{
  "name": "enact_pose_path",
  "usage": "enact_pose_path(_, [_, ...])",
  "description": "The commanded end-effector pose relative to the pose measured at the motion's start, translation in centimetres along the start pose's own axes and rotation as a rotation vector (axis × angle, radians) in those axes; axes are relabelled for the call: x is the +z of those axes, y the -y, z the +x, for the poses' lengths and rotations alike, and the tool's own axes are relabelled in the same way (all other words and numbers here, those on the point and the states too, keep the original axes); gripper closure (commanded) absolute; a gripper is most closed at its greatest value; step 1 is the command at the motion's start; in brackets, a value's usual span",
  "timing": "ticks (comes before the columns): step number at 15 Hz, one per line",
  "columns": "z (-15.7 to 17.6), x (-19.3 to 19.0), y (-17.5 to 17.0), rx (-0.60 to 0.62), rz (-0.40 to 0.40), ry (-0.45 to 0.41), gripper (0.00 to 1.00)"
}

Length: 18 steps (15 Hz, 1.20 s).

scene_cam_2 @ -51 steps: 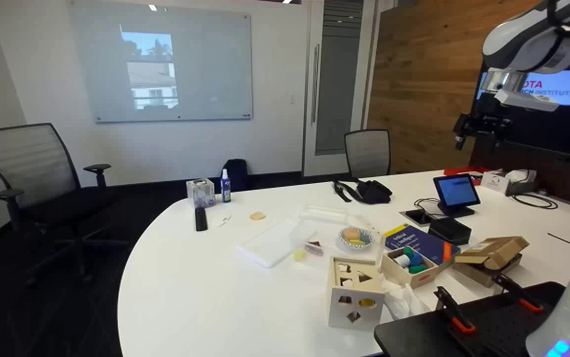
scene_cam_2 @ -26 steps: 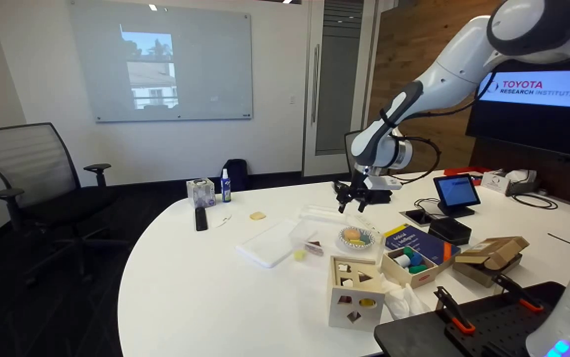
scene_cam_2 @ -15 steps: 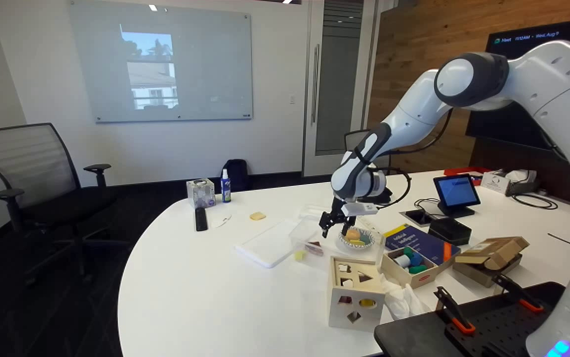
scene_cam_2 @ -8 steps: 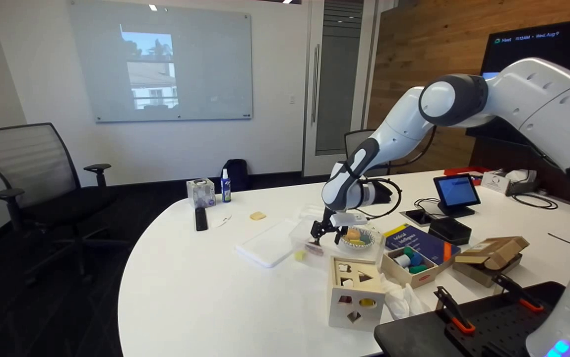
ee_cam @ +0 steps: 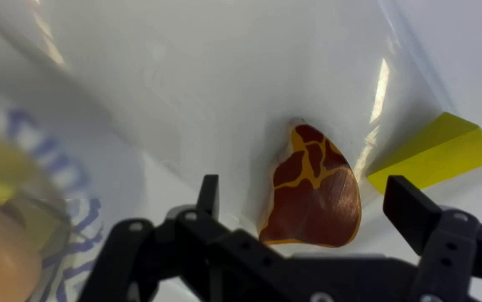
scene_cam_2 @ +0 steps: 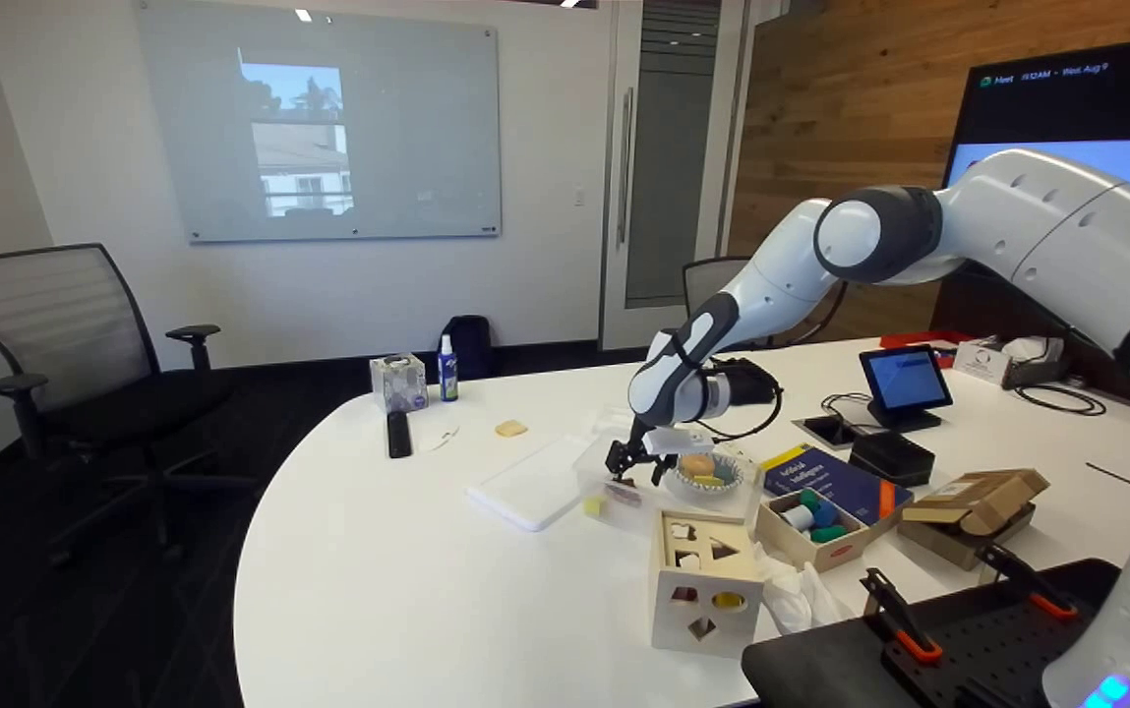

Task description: Put the brown object in the black and white bowl.

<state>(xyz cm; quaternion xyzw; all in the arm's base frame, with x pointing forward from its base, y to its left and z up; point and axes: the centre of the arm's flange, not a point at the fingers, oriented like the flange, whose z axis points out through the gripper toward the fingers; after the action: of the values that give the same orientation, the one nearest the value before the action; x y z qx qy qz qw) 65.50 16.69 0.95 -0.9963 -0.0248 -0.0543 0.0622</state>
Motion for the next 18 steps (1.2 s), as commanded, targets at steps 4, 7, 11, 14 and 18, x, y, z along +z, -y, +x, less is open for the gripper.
enact_pose_path(4, [1.9, 1.8, 1.2, 0.036, 0.007, 0.015, 0.0])
enact_pose_path(7, [2.1, 2.2, 1.5, 0.042, -0.001, 0.0, 0.0])
enact_pose_path(11, [1.9, 2.5, 1.6, 0.049, -0.004, -0.013, 0.42])
enact_pose_path(14, [1.8, 2.0, 1.6, 0.044, -0.008, -0.022, 0.62])
enact_pose_path(18, [0.8, -0.7, 0.9, 0.055, -0.002, 0.0, 0.62])
